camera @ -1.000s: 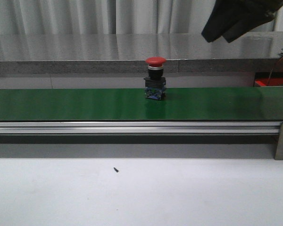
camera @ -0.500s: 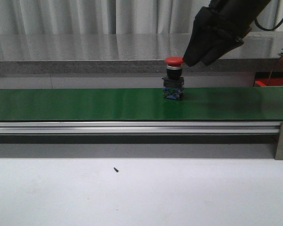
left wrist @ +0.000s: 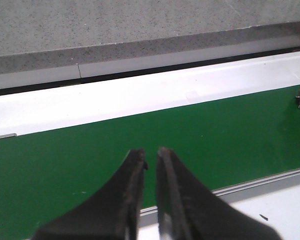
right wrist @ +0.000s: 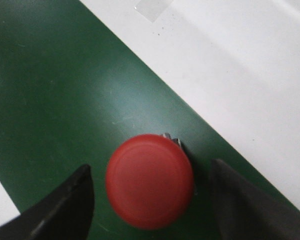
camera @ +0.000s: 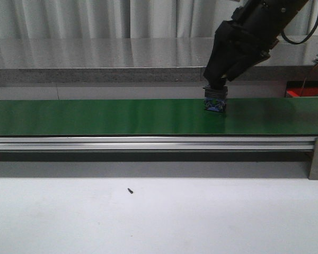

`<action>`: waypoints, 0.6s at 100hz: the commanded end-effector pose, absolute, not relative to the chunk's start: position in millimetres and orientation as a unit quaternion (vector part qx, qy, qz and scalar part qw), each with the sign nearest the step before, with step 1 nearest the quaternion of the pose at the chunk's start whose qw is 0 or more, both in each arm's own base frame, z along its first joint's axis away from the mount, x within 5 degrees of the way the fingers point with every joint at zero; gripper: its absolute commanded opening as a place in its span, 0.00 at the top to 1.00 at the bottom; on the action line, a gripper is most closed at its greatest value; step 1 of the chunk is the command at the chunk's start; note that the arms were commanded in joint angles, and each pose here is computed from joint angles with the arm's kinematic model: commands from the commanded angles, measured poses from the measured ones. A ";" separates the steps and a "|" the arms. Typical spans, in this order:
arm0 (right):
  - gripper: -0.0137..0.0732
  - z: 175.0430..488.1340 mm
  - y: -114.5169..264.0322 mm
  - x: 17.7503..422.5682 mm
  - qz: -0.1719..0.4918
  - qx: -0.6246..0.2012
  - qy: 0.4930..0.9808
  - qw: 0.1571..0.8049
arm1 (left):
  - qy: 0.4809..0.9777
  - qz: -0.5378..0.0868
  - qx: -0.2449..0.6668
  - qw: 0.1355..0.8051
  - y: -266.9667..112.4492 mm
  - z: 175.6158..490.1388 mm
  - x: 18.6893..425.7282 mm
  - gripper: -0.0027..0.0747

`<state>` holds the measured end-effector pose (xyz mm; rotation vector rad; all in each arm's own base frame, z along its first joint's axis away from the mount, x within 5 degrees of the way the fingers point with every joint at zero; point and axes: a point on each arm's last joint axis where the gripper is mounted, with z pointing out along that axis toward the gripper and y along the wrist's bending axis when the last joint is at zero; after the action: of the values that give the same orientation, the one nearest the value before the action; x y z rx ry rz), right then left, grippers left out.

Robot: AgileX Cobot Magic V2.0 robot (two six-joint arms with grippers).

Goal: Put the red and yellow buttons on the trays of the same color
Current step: 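Lower the right gripper onto the red button riding the belt and grasp, then carry the red button to the red tray and open the right gripper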

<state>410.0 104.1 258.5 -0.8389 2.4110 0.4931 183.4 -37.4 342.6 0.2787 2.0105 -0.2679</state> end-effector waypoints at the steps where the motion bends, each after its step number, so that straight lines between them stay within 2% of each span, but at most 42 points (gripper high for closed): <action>1: 0.36 285.5 104.3 409.7 0.177 -0.312 0.879 0.313 | 0.816 -0.117 0.103 0.557 -38.0 358.2 184.4 0.89; 12: 0.57 283.6 102.4 409.0 0.167 -0.321 0.881 0.305 | 0.816 -0.117 0.103 0.557 -38.0 358.2 184.4 0.89; 17: 0.61 284.3 100.6 408.8 0.167 -0.315 0.884 0.303 | 0.816 -0.117 0.103 0.557 -38.0 358.2 184.4 0.89; 38: 0.62 319.3 69.8 411.4 0.138 -0.276 0.887 0.344 | 0.816 -0.117 0.103 0.557 -38.0 358.2 184.4 0.89; 60: 0.62 359.5 -21.8 416.8 0.098 -0.176 0.899 0.390 | 0.816 -0.117 0.103 0.557 -38.0 358.2 184.4 0.89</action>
<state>427.4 13.6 309.5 -0.5682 2.4017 0.3290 183.4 -37.4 342.6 0.2787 2.0105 -0.2679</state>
